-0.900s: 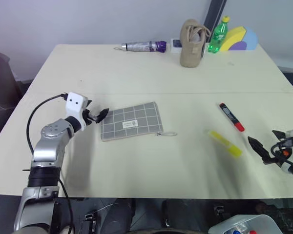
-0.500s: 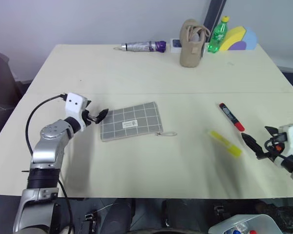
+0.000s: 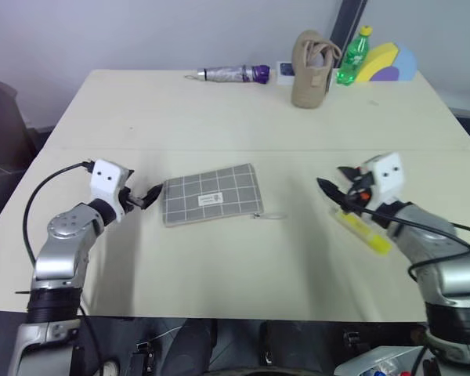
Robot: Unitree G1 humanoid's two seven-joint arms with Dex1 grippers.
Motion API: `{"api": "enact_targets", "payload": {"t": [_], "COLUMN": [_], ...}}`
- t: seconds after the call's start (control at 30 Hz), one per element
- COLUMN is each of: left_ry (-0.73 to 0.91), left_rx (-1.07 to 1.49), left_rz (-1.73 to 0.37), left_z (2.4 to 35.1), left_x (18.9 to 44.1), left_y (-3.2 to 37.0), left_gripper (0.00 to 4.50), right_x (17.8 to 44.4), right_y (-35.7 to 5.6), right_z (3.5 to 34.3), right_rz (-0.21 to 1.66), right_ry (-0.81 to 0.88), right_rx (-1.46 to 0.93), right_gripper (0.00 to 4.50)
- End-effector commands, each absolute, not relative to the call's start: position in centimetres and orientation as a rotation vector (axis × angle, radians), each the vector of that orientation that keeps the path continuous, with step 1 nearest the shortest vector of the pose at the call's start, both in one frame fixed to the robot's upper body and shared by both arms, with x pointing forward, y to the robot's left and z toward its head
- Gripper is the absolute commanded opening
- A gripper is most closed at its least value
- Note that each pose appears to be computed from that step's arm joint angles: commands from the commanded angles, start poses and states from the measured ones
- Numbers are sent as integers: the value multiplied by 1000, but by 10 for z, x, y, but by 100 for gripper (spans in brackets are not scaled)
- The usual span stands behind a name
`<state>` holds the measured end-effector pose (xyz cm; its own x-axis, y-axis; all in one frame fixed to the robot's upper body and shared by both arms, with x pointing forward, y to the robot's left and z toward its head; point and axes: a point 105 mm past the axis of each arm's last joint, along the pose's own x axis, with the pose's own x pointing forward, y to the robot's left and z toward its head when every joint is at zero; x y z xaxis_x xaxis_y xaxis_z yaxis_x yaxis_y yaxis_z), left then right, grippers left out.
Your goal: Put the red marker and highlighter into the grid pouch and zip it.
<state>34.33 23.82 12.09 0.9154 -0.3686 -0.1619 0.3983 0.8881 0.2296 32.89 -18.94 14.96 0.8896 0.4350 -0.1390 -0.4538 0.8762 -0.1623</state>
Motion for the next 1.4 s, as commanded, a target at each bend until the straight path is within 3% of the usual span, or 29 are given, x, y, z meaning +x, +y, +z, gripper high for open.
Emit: {"api": "enact_targets", "payload": {"t": [0.03,0.1,0.47,0.67,0.93,1.4], "left_ry": [80,78,80,41,-81,-184], "left_rx": [441,521,884,1030,1083,1169], "left_rz": [-447,-478,-673,-777,-849,-1060], "left_z": [130,129,109,96,94,85], "left_x": [333,326,305,310,322,316], "left_y": [243,249,261,248,226,203], "left_gripper": [450,450,450,450,450,450], "right_x": [343,349,386,397,401,405], "right_y": [-173,-162,-128,-116,-92,-70], "right_z": [148,142,124,121,116,109], "right_rz": [454,464,425,432,481,564], "right_ry": [106,119,212,231,253,273], "right_rx": [-212,-236,-239,-268,-248,-251], "right_gripper": [117,23,23,23,23,23]}}
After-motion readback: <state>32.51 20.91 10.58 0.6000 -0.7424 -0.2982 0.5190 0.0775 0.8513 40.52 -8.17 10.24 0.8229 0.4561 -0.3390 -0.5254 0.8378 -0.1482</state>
